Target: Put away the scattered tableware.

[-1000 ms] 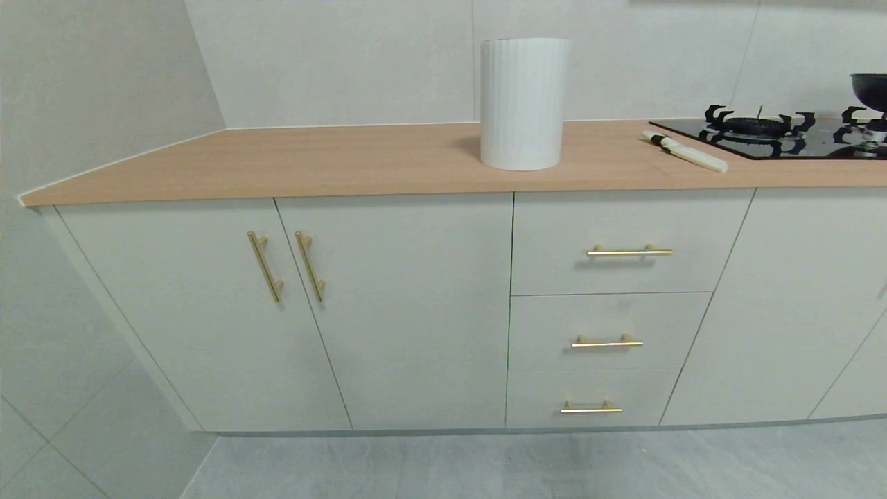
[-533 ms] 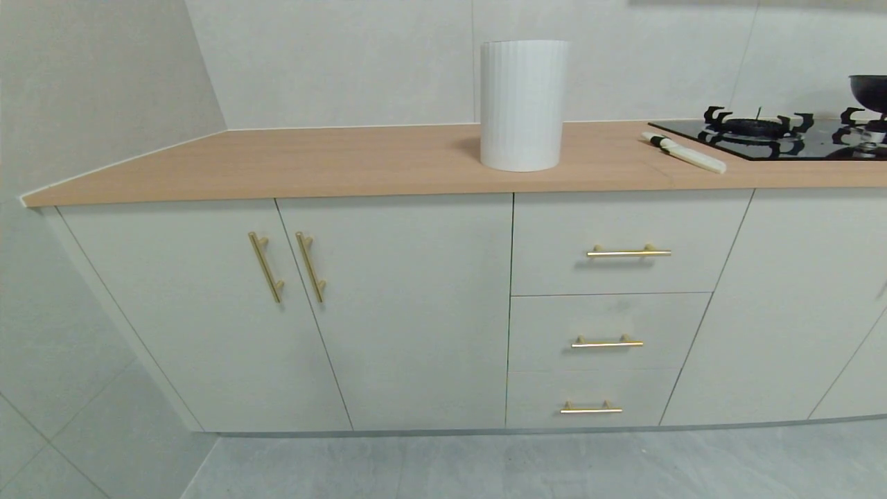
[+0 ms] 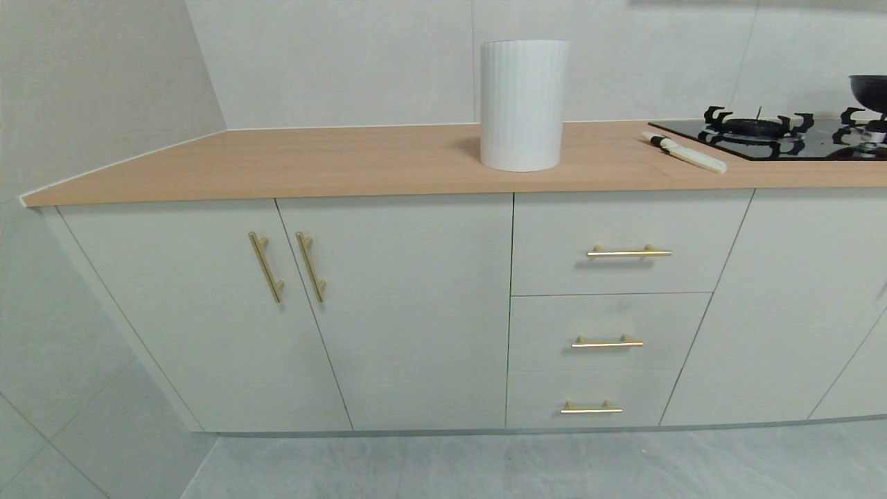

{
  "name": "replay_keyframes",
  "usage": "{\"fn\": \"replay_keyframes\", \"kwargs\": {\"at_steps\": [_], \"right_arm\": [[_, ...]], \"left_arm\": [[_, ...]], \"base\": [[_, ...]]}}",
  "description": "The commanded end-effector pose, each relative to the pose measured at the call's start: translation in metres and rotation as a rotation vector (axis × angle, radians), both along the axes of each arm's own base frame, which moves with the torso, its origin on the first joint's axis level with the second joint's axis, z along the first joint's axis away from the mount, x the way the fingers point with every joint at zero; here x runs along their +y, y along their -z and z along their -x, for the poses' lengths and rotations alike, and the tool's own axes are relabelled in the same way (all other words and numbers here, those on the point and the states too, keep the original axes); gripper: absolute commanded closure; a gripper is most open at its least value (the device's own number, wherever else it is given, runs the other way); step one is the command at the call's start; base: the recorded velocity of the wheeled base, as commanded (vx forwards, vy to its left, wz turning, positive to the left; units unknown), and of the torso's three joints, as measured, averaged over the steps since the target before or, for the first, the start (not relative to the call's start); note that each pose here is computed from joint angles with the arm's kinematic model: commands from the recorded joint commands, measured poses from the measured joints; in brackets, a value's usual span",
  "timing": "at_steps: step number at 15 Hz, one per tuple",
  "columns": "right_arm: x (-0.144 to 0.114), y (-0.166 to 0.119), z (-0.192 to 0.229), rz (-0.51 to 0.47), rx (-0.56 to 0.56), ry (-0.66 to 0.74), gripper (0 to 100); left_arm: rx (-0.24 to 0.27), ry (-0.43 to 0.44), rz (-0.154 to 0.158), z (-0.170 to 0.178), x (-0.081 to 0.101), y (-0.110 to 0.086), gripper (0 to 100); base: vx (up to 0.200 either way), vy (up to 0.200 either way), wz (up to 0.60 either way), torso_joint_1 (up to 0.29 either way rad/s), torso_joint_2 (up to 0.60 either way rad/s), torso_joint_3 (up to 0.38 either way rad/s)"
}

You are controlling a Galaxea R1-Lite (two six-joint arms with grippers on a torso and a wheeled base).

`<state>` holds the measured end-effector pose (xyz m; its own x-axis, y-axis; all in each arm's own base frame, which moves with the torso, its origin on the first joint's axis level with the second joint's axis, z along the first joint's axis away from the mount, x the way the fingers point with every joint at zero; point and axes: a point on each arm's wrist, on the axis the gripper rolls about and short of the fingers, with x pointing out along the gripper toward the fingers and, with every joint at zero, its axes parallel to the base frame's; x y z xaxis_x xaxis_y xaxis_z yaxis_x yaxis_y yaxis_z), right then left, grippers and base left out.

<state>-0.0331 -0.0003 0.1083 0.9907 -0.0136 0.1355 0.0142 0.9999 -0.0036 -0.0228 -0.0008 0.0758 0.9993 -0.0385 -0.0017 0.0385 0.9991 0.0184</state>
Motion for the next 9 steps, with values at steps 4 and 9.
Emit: {"fn": "replay_keyframes", "kwargs": {"at_steps": [4,9], "right_arm": [[0.001,0.030,-0.010,-0.005,0.108,-0.025,0],[0.000,0.033,-0.010,-0.001,0.142,-0.020,0]], "left_arm": [[0.001,0.000,-0.008,0.000,0.000,0.000,0],[0.001,0.001,-0.001,0.000,0.000,0.000,0]], "base": [[0.000,0.000,0.00,0.000,0.00,0.000],[0.000,0.000,0.00,0.000,0.00,0.000]]}}
